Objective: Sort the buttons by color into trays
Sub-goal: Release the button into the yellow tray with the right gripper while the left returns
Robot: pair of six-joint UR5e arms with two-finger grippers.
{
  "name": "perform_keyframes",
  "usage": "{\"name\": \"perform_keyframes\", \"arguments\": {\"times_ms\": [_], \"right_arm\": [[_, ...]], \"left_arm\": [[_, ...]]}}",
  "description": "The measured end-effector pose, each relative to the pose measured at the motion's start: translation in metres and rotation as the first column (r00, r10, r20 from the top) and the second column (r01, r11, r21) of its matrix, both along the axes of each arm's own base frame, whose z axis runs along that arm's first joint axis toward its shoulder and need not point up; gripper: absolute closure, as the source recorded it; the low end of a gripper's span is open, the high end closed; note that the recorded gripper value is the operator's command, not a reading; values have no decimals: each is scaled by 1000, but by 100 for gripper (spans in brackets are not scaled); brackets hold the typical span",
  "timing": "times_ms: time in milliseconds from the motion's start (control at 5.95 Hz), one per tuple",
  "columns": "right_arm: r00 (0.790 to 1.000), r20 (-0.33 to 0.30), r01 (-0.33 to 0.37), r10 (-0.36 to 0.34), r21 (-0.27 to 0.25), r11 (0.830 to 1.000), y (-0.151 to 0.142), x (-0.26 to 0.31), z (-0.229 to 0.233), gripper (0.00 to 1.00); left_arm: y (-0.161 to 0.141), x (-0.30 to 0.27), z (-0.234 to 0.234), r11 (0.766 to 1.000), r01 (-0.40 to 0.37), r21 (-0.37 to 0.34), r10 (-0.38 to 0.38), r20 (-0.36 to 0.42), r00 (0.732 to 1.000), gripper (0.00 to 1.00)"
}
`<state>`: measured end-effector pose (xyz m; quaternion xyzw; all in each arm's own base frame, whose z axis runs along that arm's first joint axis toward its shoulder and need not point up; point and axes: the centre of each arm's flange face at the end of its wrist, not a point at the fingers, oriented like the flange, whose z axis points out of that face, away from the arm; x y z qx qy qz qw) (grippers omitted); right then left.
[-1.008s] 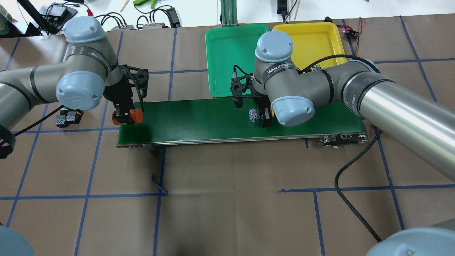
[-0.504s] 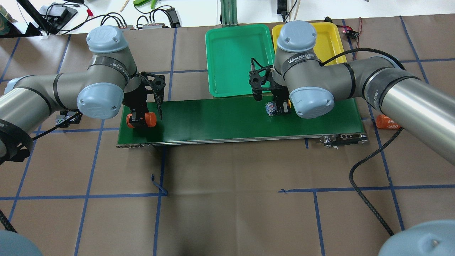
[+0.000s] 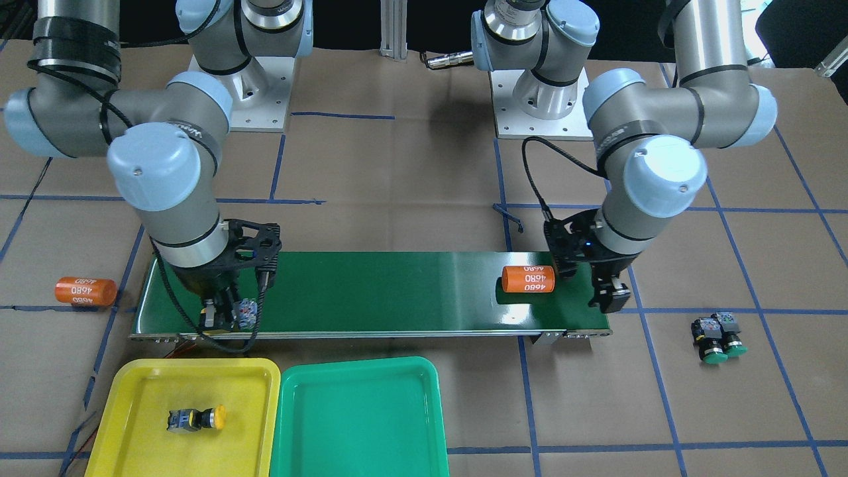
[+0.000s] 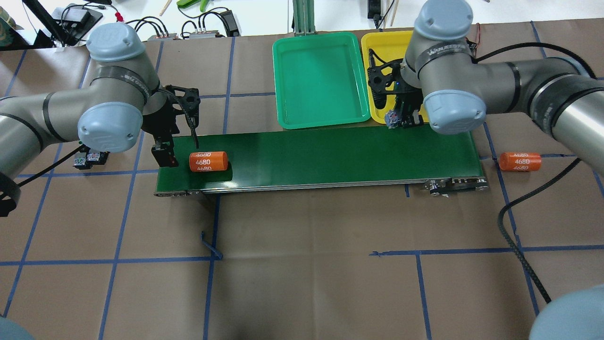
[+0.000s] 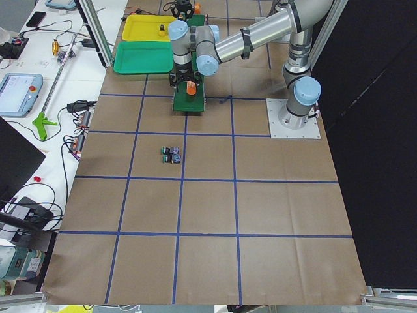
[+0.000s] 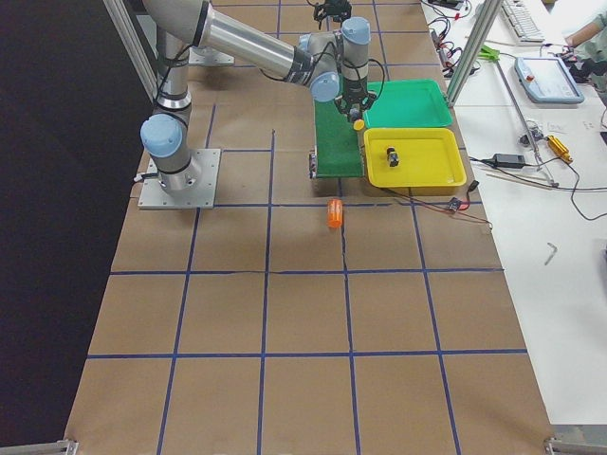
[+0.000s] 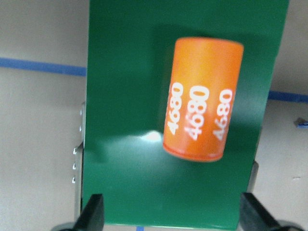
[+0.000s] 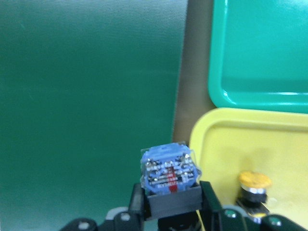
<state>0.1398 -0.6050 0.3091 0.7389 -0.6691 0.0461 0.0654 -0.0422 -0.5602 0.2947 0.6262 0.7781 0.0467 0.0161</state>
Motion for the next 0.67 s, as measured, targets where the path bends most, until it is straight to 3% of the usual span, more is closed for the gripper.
{"name": "perform_keyframes", "arguments": {"times_ms": [168,336,504,672], "right_arm": [[1000,-2,7,-7,-28,1000,-33,-15,2,88],[1000,-4,14,-14,-48,999,-71,-27,-9,85],[1000,-7,19,-19,-62,998,-109,-43,-29,75],[1000,-1,21,-21,-70,997,-136,-55,-48,59]], "left_arm": [[-1,54,8,991,-134,-22,134,-1,991,1],[1,102,10,954,-297,-41,297,-4,955,1],[1,138,6,883,-465,-67,466,-9,885,2],[-1,164,-6,781,-617,-96,618,-17,786,2]]}}
